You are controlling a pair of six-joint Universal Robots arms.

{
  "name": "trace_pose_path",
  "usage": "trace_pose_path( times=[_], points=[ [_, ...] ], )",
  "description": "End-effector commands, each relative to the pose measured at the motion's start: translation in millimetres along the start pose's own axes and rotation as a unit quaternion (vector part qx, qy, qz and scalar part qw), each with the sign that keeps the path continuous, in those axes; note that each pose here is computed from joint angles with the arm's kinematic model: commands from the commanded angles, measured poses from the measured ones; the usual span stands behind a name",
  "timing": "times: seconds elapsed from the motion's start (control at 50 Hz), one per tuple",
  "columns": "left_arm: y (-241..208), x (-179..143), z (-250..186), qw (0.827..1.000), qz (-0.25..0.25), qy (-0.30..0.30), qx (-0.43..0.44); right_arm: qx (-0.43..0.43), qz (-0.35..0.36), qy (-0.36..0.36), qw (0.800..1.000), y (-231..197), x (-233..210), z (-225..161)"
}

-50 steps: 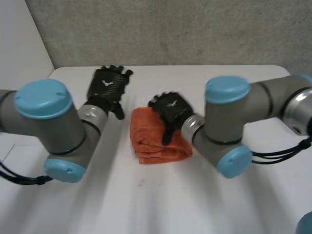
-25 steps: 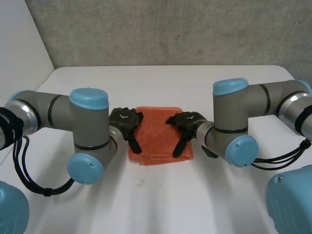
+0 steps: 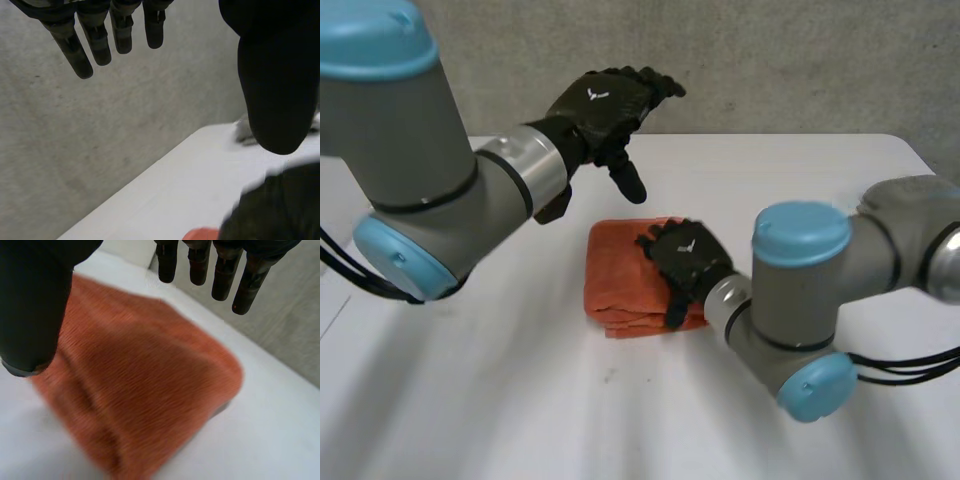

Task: Fold the laundry.

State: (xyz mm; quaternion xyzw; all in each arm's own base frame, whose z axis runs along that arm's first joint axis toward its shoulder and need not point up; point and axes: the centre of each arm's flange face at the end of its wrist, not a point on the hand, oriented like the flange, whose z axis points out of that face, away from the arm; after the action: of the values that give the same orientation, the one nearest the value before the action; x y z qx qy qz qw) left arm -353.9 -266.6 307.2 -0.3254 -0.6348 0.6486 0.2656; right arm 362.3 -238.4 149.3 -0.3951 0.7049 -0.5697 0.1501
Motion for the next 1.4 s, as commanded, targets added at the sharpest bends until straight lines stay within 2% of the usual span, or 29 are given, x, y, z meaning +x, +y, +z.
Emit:
trace_pose_path(
  times=[0.02, 0.22, 0.5, 0.66, 0.72, 0.8, 0.9, 1.0, 1.14, 1.22, 1.28, 1.4],
  points=[
    [-6, 1, 1, 0.999, -0.035, 0.025, -0.011, -0.015, -0.011, 0.013, 1.0, 27, -6, 18],
    [-2, 1, 1, 0.999, -0.037, 0.022, -0.016, -0.004, -0.03, 0.022, 0.999, 38, -5, 36],
    [13, 2, -1, 0.998, -0.045, 0.023, -0.039, 0.045, -0.029, 0.043, 0.998, 7, 10, 42],
    [19, 3, -2, 0.997, -0.048, 0.023, -0.048, 0.03, -0.035, 0.035, 0.998, 20, 6, 46],
    [24, 4, -3, 0.997, -0.05, 0.023, -0.055, 0.02, -0.034, 0.048, 0.998, 25, 17, 47],
    [27, 4, -4, 0.997, -0.051, 0.023, -0.059, -0.01, -0.038, 0.091, 0.995, 37, 67, 39],
    [28, 1, -3, 0.997, -0.049, 0.013, -0.059, -0.016, -0.067, 0.132, 0.989, 31, 122, 21],
    [34, -1, -5, 0.996, -0.05, 0.001, -0.068, -0.036, -0.104, 0.16, 0.981, 51, 193, 4],
    [42, 1, -5, 0.996, -0.053, 0.002, -0.078, -0.026, -0.146, 0.186, 0.971, 60, 255, -2],
    [46, 0, -3, 0.996, -0.053, -0.001, -0.078, 0.011, -0.157, 0.184, 0.97, 52, 279, 1],
    [47, 0, -3, 0.995, -0.053, -0.001, -0.079, 0.055, -0.159, 0.205, 0.964, 30, 308, -1],
    [47, 0, -3, 0.996, -0.052, -0.007, -0.079, 0.147, -0.099, 0.261, 0.949, -8, 366, -10]
  ],
)
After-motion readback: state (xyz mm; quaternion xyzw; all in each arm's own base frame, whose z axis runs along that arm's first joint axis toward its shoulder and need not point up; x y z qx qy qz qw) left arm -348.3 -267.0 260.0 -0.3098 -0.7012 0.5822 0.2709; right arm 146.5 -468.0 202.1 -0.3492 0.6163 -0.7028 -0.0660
